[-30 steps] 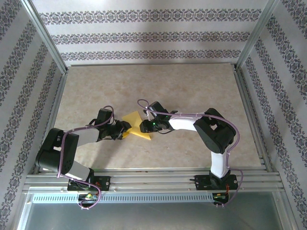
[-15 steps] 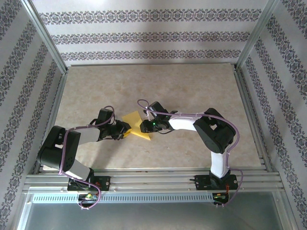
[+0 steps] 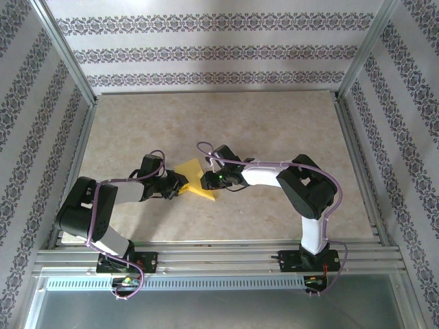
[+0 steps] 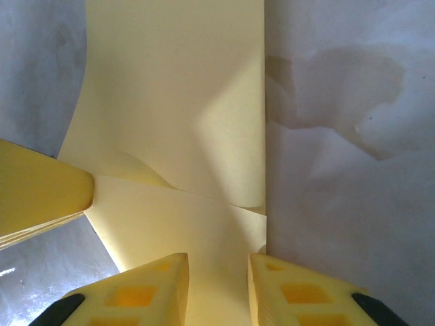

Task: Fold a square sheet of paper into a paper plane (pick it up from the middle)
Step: Fourth fold the wing at the center of the table.

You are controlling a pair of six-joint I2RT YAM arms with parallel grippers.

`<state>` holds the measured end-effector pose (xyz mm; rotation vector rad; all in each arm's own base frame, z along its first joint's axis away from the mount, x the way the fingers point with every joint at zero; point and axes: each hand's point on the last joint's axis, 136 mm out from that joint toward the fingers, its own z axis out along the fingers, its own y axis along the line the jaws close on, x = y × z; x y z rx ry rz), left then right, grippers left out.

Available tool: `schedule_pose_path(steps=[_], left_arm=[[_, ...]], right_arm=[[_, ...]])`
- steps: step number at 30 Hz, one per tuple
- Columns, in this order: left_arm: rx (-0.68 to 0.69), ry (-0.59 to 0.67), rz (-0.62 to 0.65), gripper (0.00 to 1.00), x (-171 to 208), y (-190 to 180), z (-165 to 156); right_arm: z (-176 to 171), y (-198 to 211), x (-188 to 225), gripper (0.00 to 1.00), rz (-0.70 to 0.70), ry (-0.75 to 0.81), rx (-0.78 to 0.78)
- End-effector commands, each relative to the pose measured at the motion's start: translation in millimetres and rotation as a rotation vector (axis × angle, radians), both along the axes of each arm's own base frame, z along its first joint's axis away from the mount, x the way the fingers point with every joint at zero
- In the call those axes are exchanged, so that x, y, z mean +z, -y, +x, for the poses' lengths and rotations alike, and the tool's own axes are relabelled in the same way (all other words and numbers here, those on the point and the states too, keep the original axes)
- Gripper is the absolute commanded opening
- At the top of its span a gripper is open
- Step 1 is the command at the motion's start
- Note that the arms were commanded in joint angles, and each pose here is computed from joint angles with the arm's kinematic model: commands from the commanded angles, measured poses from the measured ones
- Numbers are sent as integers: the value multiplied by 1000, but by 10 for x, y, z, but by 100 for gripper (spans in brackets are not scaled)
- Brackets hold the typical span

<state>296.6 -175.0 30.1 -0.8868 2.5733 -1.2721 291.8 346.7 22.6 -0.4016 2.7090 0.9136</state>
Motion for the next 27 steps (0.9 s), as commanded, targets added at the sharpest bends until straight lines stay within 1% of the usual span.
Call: schedule_pose_path(steps=[1,4,7,10,13,15,19,21,23,27], left_arm=[[-29,44,-20,18,69,82,75],[-31,44,-19,15,63,84,77],[-27,46,-16,11,70,75,78],[-21,49,-12,9,92,66,87],[-11,54,-5,8,143,56,109],[1,52,7,7,180,33,121],[27,40,48,7,267,-3,137],[44,29,76,7,289,-11,134],[60,14,91,7,297,-7,133],[97,8,109,7,334,17,157]], right_arm=[[-46,79,-141,30,-23,-43,-8],[-33,67,-99,30,-11,-36,-6],[42,18,102,31,38,-5,-7],[160,-12,408,35,93,61,-12],[241,62,658,43,123,143,-31],[288,198,759,50,102,228,-54],[364,541,838,62,2,433,-110],[384,641,863,64,-40,523,-106],[349,623,888,63,-62,602,-32],[174,425,906,58,-77,783,157]])
